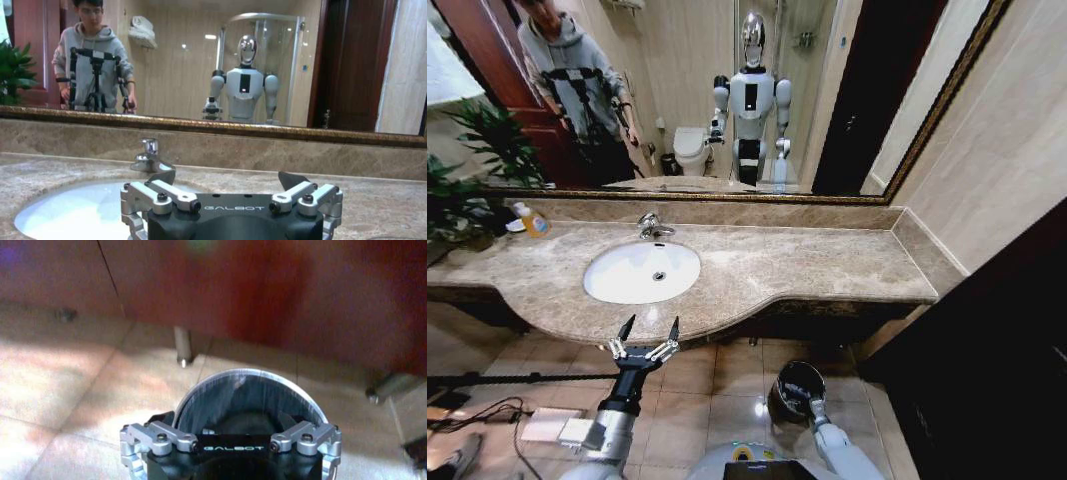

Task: Pick up the trash from the sink and place it in the trash bin.

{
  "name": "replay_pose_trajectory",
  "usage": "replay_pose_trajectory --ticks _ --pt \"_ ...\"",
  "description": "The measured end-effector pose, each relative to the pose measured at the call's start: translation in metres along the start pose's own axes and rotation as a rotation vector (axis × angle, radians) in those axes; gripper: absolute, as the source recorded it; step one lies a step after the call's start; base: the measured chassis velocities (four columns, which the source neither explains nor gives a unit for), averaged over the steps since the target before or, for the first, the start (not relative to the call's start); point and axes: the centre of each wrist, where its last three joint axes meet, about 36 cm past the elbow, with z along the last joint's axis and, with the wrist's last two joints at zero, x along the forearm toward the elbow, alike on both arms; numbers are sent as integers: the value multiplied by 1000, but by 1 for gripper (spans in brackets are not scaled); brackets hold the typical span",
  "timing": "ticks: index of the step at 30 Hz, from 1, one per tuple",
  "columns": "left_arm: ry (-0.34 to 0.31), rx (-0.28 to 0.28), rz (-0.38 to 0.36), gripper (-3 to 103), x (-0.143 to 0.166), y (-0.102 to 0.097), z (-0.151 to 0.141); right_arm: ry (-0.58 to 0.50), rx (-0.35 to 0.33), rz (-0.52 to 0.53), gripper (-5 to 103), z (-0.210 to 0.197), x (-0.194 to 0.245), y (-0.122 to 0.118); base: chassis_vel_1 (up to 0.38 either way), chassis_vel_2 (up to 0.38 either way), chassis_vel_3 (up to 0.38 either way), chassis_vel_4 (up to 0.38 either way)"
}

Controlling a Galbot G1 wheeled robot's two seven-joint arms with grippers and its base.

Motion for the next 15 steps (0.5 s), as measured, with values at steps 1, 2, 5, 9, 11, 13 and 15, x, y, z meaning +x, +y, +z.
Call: replay_pose_trajectory --ticks 1,2,5,9,11,13,15 --pt "0 0 0 100 0 0 0 -21 -11 1 100 -3 6 0 0 0 0 0" --pt "0 0 0 100 0 0 0 -21 -11 1 100 -3 6 0 0 0 0 0" --pt "0 0 0 100 0 0 0 -111 -21 35 100 -13 32 -6 0 0 0 0" --pt "0 0 0 100 0 0 0 -191 -64 79 100 -30 53 -15 0 0 0 0" --pt "0 0 0 100 0 0 0 -241 -160 96 100 -52 78 -16 0 0 0 0" --pt "0 0 0 100 0 0 0 -265 -179 100 100 -60 86 -16 0 0 0 0" --pt "0 0 0 100 0 0 0 -366 -223 123 100 -93 116 -13 0 0 0 0"
